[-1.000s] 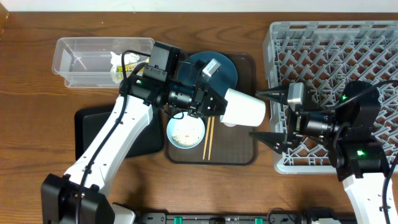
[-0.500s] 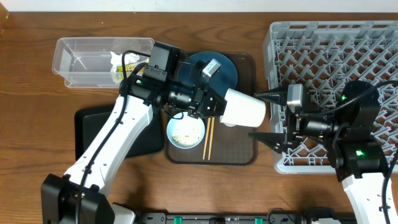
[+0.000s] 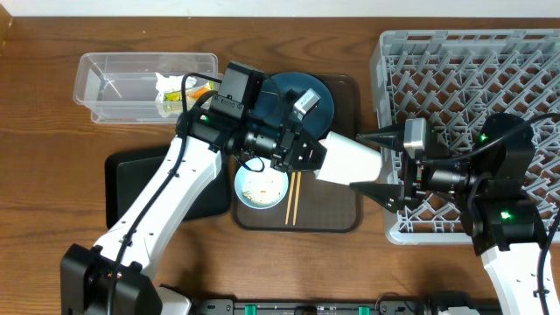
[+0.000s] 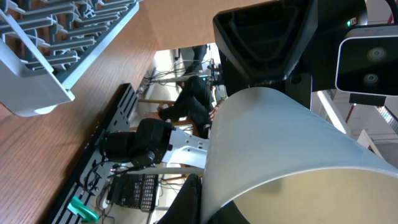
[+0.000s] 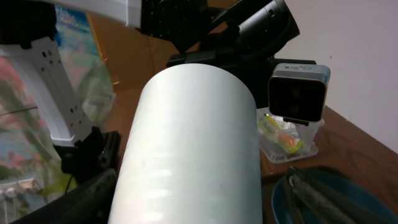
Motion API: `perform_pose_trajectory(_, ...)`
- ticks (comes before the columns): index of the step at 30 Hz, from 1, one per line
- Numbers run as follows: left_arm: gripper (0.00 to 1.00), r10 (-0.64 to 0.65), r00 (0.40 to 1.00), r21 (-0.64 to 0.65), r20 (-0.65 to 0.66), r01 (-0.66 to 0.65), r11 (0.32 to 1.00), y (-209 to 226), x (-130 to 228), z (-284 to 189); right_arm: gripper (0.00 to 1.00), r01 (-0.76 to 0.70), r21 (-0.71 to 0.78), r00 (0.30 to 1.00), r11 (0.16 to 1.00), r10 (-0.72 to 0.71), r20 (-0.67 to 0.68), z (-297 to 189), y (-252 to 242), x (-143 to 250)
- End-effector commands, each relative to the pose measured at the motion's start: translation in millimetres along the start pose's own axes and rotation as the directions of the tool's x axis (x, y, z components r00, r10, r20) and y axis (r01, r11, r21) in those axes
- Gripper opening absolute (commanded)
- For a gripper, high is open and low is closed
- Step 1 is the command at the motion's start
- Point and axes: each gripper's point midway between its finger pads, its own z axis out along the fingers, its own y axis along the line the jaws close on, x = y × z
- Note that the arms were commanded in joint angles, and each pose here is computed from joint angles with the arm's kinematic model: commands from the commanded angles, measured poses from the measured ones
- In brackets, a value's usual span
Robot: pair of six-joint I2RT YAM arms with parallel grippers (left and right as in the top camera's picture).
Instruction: Sort waste into correct bins and load items into the dishwasher rack
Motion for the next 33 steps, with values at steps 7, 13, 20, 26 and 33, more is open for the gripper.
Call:
perform_pose_trajectory(7, 0.06, -0.011, 1.0, 0.024, -0.012, 0.011, 1.0, -2.9, 2.5, -0.1, 0.71, 0.018, -0.022, 1.0, 1.0, -0.018, 0.008, 1.1, 4.8, -7.1)
perform_pose_trajectory(13, 0.06, -0.007, 1.0, 0.024, -0.012, 0.007, 1.0, -3.0, 2.2, -0.1, 0.66, 0.014, -0.023, 1.0, 1.0, -0.014, 0.007, 1.2, 5.0, -6.7)
perform_pose_trajectory(20, 0.13, 0.005, 1.0, -0.015, 0.01, -0.005, 1.0, 3.2, -2.2, 0.0, 0.59, -0.038, -0.025, 0.999, 0.999, 0.038, -0.007, 1.1, 6.4, -0.6)
perform_pose_trajectory(26, 0.46, 0.024, 0.998, -0.119, 0.06, -0.016, 0.993, 21.0, -11.2, -1.5, 0.55, -0.147, 0.078, 0.986, 0.986, 0.153, -0.067, 0.0, -6.5, 20.0)
perform_pose_trajectory(33, 0.53, -0.007, 0.976, -0.558, 0.216, 0.13, 0.82, 102.8, -18.8, -34.4, 0.56, -0.299, 0.334, 0.924, 0.894, 0.359, -0.132, -11.4, -37.2, 55.3)
